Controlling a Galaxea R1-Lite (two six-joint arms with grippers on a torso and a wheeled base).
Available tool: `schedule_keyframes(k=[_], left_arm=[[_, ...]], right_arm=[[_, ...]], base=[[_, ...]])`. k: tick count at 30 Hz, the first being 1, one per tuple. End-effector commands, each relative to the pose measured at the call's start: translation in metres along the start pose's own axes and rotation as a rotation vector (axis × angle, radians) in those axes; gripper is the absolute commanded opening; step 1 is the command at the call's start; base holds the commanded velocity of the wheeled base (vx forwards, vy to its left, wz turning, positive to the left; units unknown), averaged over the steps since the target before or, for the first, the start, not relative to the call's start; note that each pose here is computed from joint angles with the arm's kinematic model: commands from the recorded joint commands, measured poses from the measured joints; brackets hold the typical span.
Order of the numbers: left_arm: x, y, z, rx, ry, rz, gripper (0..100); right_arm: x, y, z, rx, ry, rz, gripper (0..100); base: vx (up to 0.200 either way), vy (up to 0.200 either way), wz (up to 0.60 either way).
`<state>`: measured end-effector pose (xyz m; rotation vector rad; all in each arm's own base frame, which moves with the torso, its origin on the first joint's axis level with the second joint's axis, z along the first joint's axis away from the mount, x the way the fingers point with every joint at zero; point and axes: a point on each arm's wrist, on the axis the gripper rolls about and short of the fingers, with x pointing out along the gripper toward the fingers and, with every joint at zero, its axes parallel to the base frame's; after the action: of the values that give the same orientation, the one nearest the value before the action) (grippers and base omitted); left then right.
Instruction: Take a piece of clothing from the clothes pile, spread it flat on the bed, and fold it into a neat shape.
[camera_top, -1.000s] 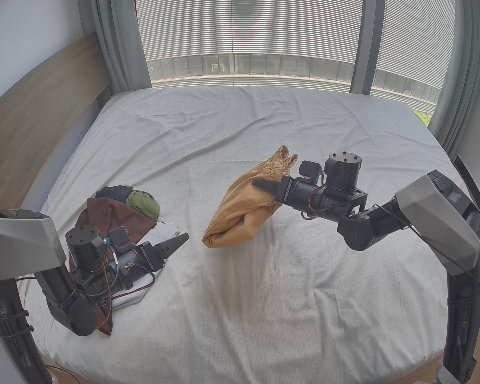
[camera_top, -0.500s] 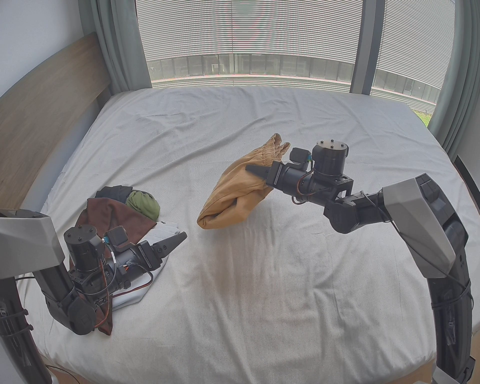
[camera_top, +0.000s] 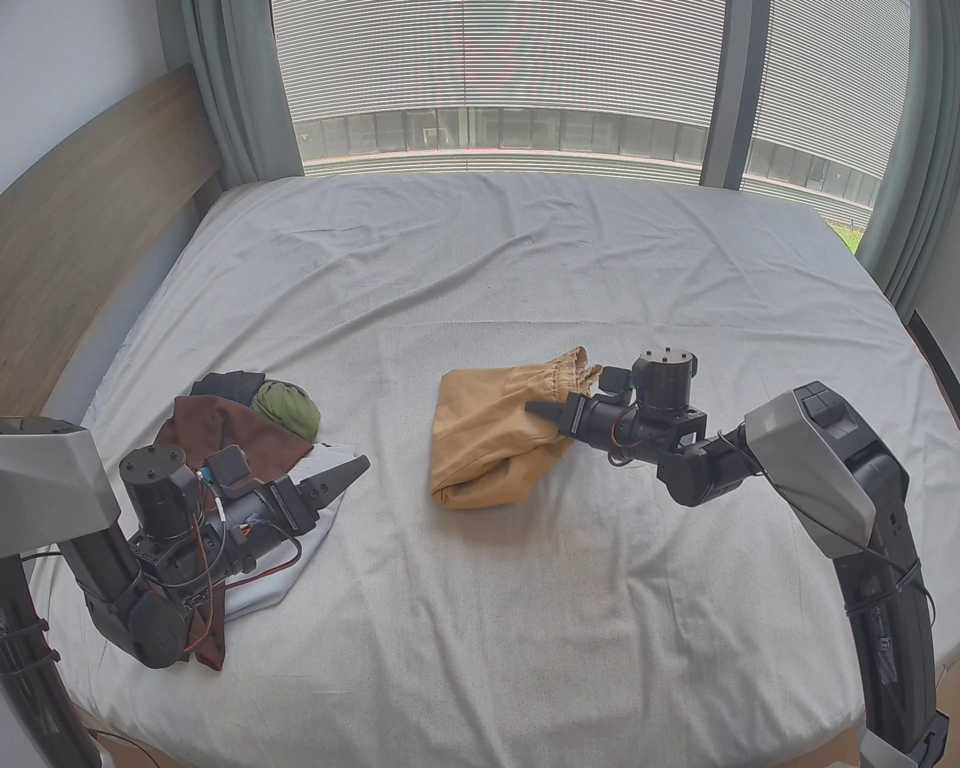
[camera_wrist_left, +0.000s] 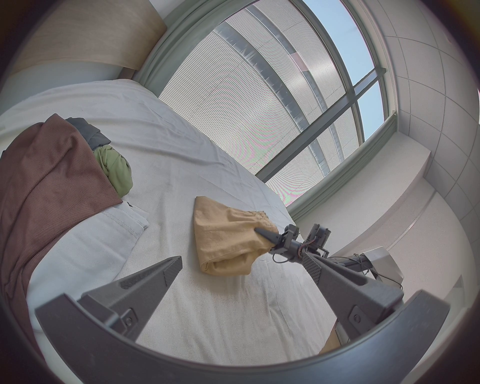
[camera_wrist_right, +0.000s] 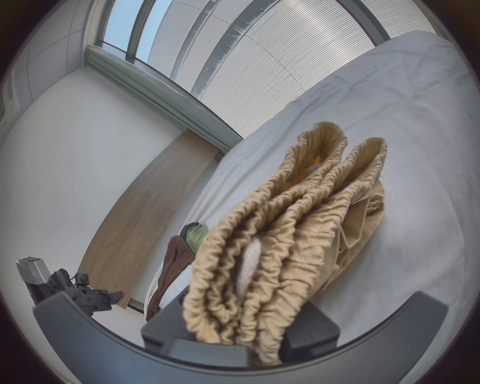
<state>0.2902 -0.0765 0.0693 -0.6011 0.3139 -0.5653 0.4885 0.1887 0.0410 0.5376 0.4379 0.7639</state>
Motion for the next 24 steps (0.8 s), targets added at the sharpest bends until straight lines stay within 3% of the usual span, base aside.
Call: schedule_keyframes(k=[1,15,21,22,24], left_arm=[[0.000,-0.001,0.001,0.002,-0.004,-0.004,100],[0.000,-0.001,0.001,0.002,-0.004,-0.004,100],[0.000,-0.001,0.001,0.002,-0.004,-0.004,100],[0.000,-0.001,0.001,0.002,-0.004,-0.004,100],[0.000,-0.001,0.001,0.002,-0.005,-0.005,100]], right_arm=[[-0.020,-0.015,-0.011,0.018,0.024,-0.052,0],[-0.037,-0.033,-0.043,0.022,0.046,-0.090,0],[-0.039,-0.037,-0.043,0.020,0.041,-0.099,0],[-0.040,-0.036,-0.043,0.021,0.042,-0.100,100],[-0.044,-0.036,-0.047,0.030,0.058,-0.109,100]], base=[[0.000,0.000,0.00],[0.000,0.000,0.00],[0.000,0.000,0.00],[0.000,0.000,0.00],[0.000,0.000,0.00]])
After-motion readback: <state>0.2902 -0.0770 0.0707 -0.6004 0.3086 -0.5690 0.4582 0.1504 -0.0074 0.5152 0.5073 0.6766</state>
